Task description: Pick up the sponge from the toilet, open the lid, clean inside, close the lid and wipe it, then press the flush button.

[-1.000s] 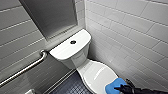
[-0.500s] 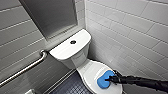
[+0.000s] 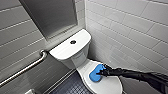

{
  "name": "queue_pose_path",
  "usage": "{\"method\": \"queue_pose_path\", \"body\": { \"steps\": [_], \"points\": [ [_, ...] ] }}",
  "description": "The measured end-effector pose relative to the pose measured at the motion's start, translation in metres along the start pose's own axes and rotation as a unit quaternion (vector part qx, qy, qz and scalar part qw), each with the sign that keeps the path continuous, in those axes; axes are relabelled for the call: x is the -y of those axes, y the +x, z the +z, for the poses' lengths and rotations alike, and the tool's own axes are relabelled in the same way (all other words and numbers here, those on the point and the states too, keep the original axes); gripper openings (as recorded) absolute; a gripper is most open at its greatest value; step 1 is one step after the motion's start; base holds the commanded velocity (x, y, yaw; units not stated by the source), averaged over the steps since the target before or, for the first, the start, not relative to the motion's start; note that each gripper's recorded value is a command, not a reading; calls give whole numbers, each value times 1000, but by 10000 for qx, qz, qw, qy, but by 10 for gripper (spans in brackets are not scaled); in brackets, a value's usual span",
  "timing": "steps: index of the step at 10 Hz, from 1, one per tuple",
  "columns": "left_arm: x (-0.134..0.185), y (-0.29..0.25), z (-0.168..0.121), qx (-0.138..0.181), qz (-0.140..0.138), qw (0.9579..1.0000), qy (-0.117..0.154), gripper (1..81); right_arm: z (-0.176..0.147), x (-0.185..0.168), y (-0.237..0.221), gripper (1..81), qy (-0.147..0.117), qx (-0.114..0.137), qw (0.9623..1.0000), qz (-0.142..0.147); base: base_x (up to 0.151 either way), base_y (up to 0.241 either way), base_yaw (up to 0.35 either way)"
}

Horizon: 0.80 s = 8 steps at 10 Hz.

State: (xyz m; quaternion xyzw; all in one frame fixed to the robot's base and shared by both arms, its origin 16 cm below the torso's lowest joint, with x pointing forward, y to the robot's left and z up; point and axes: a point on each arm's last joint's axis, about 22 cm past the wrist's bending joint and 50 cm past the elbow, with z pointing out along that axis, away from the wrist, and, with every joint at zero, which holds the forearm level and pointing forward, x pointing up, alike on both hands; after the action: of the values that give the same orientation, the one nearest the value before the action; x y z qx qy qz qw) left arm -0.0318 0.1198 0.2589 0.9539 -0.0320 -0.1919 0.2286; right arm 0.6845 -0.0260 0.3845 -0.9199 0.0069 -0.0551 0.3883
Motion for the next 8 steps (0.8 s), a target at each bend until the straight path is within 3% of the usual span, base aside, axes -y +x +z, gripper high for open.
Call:
{"method": "queue_pose_path", "body": {
  "steps": [3, 5, 8],
  "points": [
    [0, 0, 0, 8, -3, 10000, 2, 811, 20, -26, 3, 10, -399, -144, 9987, -267, 0, 0, 0],
    [0, 0, 0, 8, -5, 10000, 2, 811, 29, -52, -2, 10, -590, -351, 9975, -191, 0, 0, 0],
    [0, -1, 0, 9, -5, 10000, 0, 811, 32, -66, -2, 10, -649, -611, 9959, -159, 0, 0, 0]
  ]
}}
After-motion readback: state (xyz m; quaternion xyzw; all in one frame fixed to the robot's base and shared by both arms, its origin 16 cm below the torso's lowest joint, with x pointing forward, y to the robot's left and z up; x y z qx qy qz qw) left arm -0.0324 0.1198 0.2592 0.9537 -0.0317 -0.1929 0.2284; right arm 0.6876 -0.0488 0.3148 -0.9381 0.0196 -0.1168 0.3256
